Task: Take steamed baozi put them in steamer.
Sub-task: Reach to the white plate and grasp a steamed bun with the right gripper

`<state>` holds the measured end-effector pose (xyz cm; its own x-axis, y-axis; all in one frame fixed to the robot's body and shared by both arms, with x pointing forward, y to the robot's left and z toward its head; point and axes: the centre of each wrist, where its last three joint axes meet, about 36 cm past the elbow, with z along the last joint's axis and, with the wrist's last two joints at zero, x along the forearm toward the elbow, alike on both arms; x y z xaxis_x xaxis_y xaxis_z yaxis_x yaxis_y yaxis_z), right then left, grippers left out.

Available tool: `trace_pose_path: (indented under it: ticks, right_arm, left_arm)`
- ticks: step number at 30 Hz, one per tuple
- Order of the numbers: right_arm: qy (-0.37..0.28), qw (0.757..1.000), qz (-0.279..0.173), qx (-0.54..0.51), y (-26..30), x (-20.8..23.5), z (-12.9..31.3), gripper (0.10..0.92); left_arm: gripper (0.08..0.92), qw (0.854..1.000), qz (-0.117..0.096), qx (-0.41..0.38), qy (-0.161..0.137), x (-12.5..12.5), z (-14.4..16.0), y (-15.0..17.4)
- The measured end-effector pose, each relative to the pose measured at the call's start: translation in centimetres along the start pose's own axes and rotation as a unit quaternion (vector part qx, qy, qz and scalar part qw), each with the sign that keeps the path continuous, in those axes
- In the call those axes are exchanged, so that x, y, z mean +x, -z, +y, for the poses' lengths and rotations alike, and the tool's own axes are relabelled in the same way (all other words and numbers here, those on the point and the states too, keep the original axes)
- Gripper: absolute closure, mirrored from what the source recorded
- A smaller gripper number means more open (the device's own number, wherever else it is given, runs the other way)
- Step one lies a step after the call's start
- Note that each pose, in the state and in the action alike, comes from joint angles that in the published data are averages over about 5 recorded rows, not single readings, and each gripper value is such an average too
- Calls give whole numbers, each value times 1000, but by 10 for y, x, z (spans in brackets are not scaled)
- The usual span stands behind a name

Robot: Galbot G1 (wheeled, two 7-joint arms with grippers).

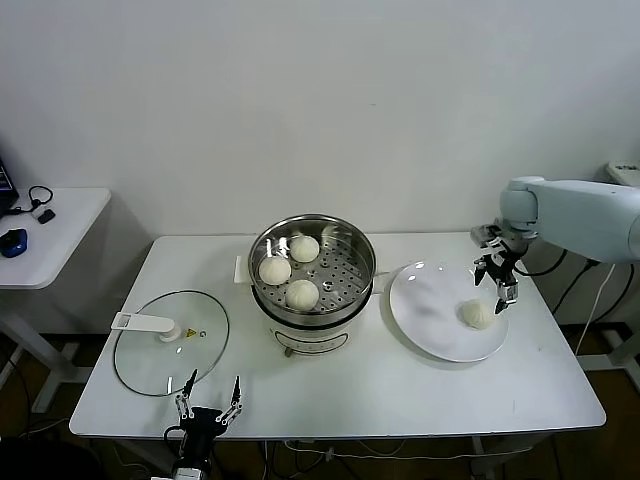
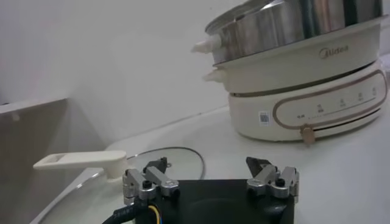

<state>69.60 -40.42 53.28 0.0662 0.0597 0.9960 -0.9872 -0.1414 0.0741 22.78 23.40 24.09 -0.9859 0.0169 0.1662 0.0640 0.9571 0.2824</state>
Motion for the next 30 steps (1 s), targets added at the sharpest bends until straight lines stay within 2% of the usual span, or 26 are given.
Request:
trace_pose_path:
  ticks: [12,30]
  right_arm:
    - [-1,1000,-4,-10,-4,-34,0,200]
    - [-15,1000,-2,-26,-14,-56,-4,200]
  left_arm:
    - [177,1000,2,-1,2,2,1,-1]
    - [177,1000,1,-3,2,2,2,-1]
